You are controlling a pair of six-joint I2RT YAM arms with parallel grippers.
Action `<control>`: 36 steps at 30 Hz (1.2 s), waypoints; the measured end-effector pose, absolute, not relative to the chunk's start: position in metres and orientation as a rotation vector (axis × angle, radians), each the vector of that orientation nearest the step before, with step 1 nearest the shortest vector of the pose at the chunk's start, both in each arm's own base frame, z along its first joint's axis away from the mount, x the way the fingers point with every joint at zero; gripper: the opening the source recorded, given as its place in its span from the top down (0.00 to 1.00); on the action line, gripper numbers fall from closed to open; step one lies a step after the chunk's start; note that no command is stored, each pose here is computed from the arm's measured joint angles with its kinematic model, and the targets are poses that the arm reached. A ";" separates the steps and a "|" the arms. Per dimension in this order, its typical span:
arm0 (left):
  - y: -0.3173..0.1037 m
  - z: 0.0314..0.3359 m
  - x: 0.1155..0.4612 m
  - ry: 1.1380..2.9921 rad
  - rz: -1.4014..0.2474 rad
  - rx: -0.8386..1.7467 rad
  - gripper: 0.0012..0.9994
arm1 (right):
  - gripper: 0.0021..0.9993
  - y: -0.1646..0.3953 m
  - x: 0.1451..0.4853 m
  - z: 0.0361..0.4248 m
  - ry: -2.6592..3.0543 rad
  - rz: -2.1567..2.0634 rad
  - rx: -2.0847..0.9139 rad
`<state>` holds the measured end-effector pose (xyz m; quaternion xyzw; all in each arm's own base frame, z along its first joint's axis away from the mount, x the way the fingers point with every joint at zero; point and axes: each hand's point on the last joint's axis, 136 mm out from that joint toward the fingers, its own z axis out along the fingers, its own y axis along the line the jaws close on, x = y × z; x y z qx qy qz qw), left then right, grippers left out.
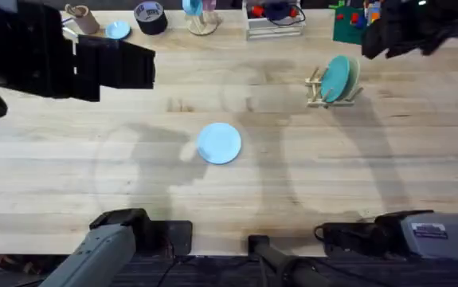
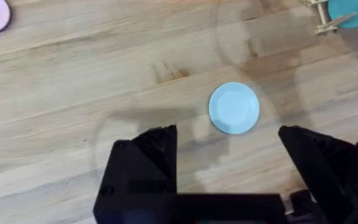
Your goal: Pick up the plates from the table one by one and place each into a slot on the dish rack.
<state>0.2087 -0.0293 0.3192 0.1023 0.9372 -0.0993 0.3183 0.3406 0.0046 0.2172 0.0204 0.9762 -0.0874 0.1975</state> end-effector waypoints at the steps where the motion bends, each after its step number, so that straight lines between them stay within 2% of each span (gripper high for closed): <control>1: -0.029 0.319 0.209 2.465 -0.261 0.269 0.01 | 0.71 0.004 0.337 0.223 2.720 -0.241 0.058; 4: -0.029 0.319 0.209 2.465 -0.261 0.269 0.01 | 0.67 0.003 0.325 0.238 2.689 -0.233 0.063; 6: -0.029 0.319 0.209 2.465 -0.261 0.270 0.01 | 0.60 0.001 0.315 0.248 2.669 -0.227 0.066; 10: -0.029 0.319 0.209 2.465 -0.261 0.269 0.01 | 0.35 -0.001 0.292 0.267 2.634 -0.214 0.070; 13: -0.029 0.319 0.209 2.465 -0.261 0.269 0.01 | 0.08 0.000 0.272 0.281 2.607 -0.176 0.066; 15: -0.029 0.319 0.209 2.465 -0.261 0.269 0.01 | 0.01 0.003 0.260 0.287 2.593 -0.142 0.061; 21: -0.029 0.319 0.209 2.465 -0.261 0.269 0.01 | 0.01 0.014 0.241 0.300 2.556 -0.025 0.034; 35: -0.029 0.319 0.208 2.470 -0.263 0.269 0.01 | 0.01 0.065 0.230 0.305 2.555 0.347 -0.116; 36: -0.029 0.318 0.207 2.472 -0.264 0.267 0.05 | 0.01 0.066 0.230 0.305 2.554 0.361 -0.122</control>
